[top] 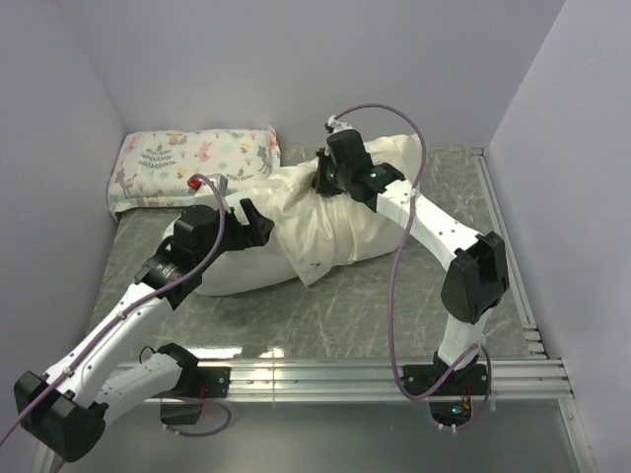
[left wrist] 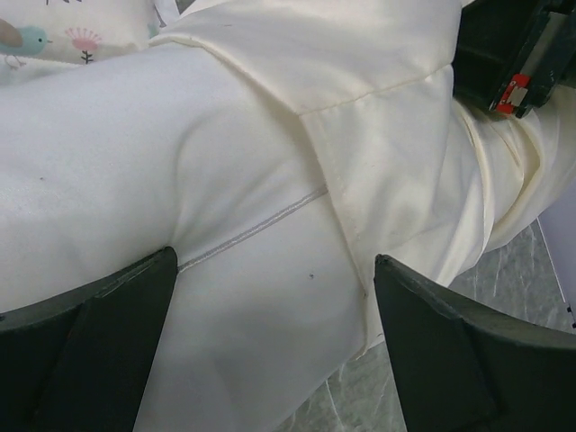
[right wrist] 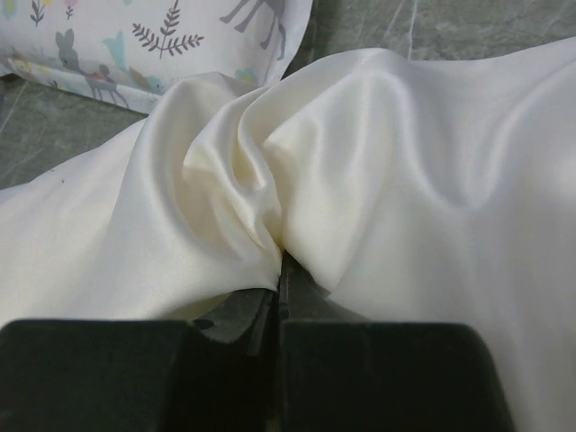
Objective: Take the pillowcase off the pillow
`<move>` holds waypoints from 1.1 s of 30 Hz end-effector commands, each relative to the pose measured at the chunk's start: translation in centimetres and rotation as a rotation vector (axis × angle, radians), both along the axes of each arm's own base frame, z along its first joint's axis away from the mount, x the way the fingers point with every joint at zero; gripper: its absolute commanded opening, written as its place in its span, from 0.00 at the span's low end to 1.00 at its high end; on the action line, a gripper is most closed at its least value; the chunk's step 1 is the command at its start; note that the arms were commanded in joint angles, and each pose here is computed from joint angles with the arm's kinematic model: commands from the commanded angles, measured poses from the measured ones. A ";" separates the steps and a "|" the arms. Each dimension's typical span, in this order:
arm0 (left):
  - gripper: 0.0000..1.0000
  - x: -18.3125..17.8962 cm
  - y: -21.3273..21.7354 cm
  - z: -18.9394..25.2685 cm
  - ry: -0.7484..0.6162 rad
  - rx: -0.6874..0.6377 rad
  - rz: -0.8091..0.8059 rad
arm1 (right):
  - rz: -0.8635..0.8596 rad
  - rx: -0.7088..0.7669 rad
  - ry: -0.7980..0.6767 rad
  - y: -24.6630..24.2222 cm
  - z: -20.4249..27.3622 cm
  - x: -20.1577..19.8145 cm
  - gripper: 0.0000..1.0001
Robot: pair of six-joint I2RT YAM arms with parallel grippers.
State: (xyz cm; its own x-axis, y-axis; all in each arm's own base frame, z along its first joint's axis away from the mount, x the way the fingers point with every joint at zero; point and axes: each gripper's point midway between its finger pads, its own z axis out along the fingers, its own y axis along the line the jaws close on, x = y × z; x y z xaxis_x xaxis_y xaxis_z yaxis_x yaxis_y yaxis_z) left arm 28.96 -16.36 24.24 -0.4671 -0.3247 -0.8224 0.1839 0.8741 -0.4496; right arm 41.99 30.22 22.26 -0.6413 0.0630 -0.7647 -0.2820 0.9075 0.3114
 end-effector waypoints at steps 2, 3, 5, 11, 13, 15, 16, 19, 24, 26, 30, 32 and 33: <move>0.98 -1.9 2.9 -6.0 0.206 0.120 0.077 | -0.167 -0.108 0.060 -7.5 -1.6 1.5 0.00; 0.97 -1.9 3.0 -6.0 0.210 0.123 0.078 | -0.172 -0.104 0.063 -7.9 -1.5 1.6 0.00; 0.95 -1.9 3.4 -6.5 0.229 0.140 0.093 | -0.195 -0.094 0.068 -9.1 -1.5 2.0 0.00; 0.82 -1.9 3.4 -8.6 0.293 0.183 0.083 | -0.207 -0.060 0.055 -10.1 -0.5 2.2 0.00; 0.88 -1.8 3.2 -9.7 0.335 0.203 0.077 | -0.198 -0.046 0.049 -9.8 0.2 2.0 0.00; 0.87 -1.5 3.0 -10.1 0.351 0.216 0.071 | -0.185 -0.032 0.025 -9.6 1.5 1.7 0.00; 0.82 -1.3 3.0 -10.6 0.363 0.226 0.073 | -0.190 -0.034 0.016 -9.8 2.1 1.7 0.04; 0.30 -0.9 3.4 -10.9 0.381 0.253 0.102 | -0.171 -0.036 -0.019 -10.1 3.8 1.0 0.46; 0.00 -0.4 3.7 -10.0 0.364 0.260 0.123 | -0.194 -0.033 -0.149 -12.4 8.7 -1.6 0.78; 0.00 -0.5 3.9 -9.3 0.350 0.260 0.131 | -0.214 -0.060 -0.166 -13.7 9.3 -2.8 0.84; 0.00 -0.3 4.1 -7.1 0.312 0.259 0.136 | -0.328 -0.152 -0.161 -17.0 7.9 -4.0 0.87; 0.00 -0.3 4.2 -6.2 0.297 0.261 0.129 | -0.338 -0.157 -0.163 -17.4 7.1 -4.6 0.89; 0.00 -0.3 4.0 -5.6 0.289 0.258 0.123 | -0.328 -0.143 -0.174 -17.0 6.8 -4.3 0.92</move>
State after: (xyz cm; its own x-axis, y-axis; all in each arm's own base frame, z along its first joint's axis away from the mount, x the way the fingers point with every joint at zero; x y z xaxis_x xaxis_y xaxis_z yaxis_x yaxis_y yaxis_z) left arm 31.00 -15.85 22.07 -0.5587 -0.2964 -0.7746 0.0605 0.9169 -0.3945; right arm 37.63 14.70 31.32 -0.4543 0.1680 -0.8748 -0.0642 0.9733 0.2203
